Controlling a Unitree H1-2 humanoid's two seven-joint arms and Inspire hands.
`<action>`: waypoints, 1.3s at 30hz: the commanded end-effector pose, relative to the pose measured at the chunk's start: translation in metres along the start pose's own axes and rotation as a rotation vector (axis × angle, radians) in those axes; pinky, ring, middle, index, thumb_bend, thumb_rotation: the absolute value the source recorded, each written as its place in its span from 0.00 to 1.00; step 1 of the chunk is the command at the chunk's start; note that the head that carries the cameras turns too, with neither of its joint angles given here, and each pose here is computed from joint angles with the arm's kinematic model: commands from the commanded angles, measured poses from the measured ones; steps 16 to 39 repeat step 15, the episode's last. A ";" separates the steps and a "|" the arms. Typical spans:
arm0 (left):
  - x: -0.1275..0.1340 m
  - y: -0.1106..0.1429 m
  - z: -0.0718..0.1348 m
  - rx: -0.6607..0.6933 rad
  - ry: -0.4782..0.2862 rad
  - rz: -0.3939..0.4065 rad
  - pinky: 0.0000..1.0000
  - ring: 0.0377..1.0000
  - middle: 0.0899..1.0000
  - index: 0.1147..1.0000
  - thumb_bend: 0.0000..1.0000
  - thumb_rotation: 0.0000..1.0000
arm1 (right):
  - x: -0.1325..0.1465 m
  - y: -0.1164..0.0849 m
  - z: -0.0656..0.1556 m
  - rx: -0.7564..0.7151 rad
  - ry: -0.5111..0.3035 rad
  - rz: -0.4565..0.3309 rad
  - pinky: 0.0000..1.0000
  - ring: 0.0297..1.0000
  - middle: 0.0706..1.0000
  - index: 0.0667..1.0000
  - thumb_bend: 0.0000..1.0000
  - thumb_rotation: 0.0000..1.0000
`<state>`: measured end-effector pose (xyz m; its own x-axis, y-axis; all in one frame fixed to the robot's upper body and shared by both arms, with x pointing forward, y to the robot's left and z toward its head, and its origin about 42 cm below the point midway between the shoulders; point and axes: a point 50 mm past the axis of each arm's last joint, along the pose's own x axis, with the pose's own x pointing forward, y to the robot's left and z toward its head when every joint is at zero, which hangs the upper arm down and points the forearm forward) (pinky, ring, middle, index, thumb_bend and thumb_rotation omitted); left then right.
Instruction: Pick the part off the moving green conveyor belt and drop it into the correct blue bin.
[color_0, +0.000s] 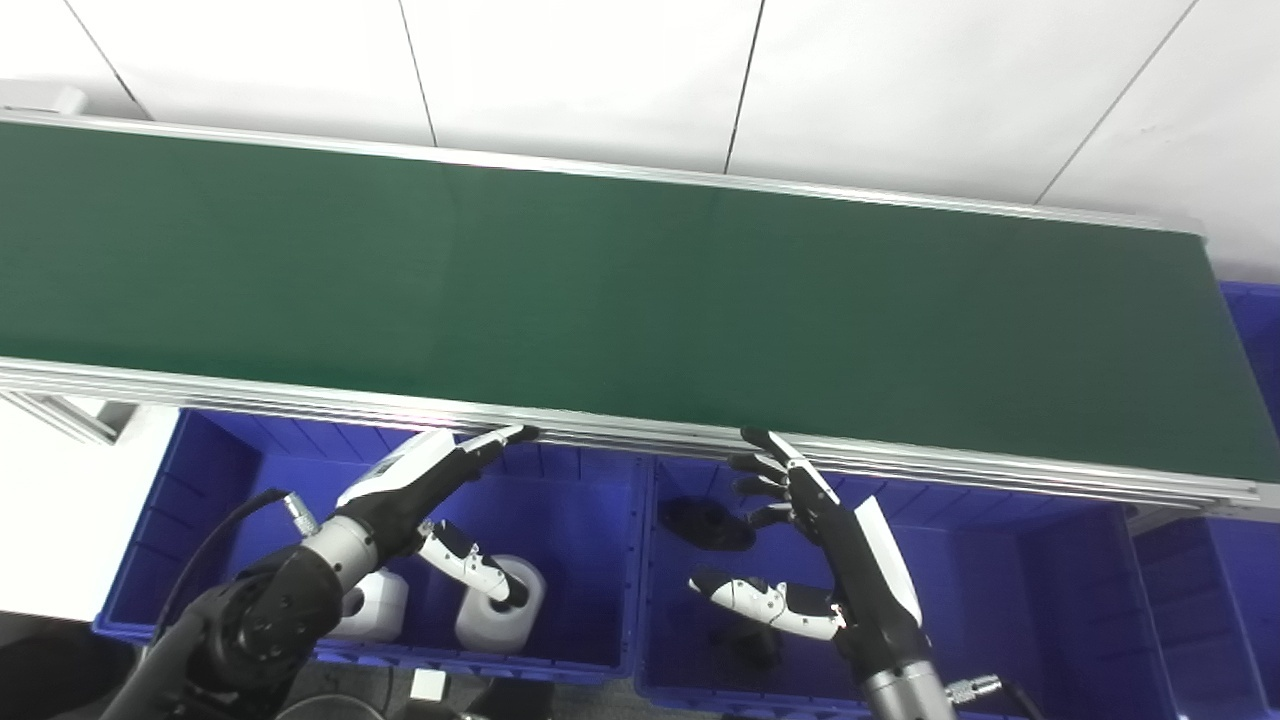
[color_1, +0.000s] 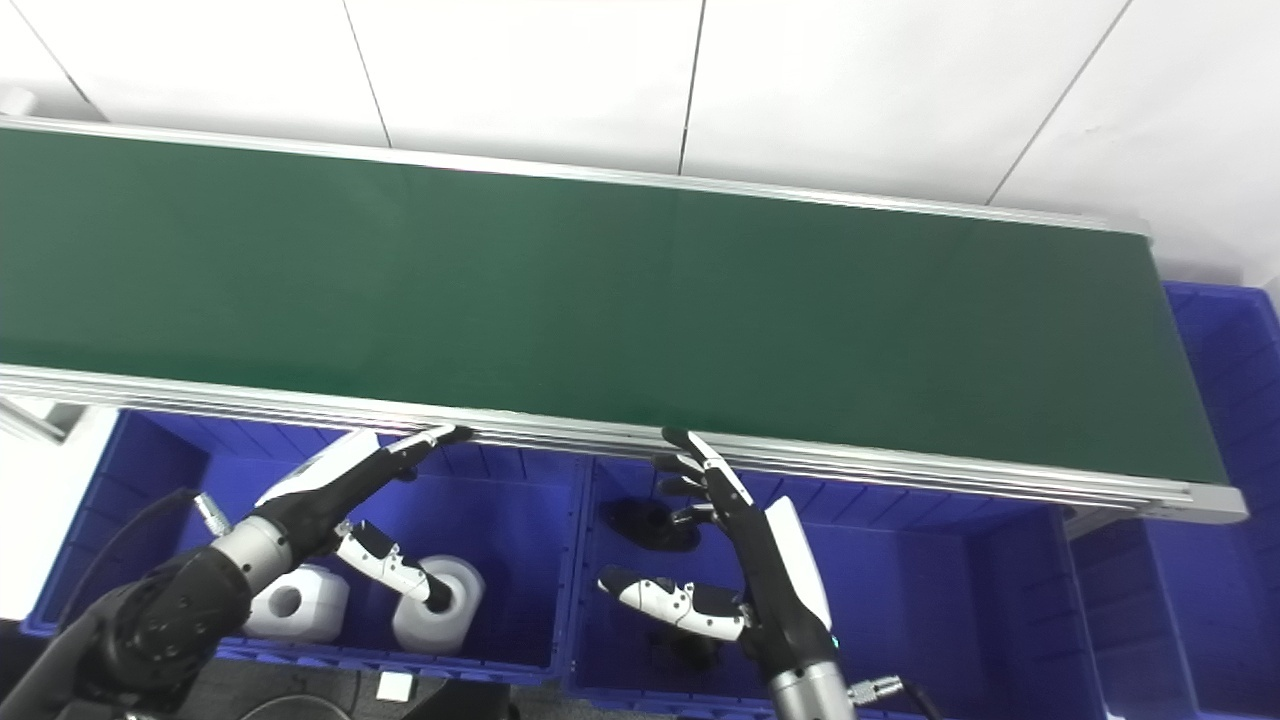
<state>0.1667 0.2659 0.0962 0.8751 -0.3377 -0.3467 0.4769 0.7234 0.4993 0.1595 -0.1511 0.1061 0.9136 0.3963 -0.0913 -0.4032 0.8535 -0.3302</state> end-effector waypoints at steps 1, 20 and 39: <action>-0.004 -0.004 0.016 -0.085 -0.159 0.041 0.94 0.99 1.00 0.96 0.70 0.24 | -0.002 -0.002 0.005 0.008 -0.025 -0.015 0.65 0.77 0.81 0.89 0.67 0.29; -0.014 -0.040 0.022 -0.295 -0.303 0.010 0.88 0.94 0.98 0.94 0.71 0.25 | -0.020 0.002 -0.001 -0.007 0.020 -0.012 0.70 0.78 0.82 0.90 0.66 0.30; -0.014 -0.040 0.022 -0.295 -0.303 0.010 0.88 0.94 0.98 0.94 0.71 0.25 | -0.020 0.002 -0.001 -0.007 0.020 -0.012 0.70 0.78 0.82 0.90 0.66 0.30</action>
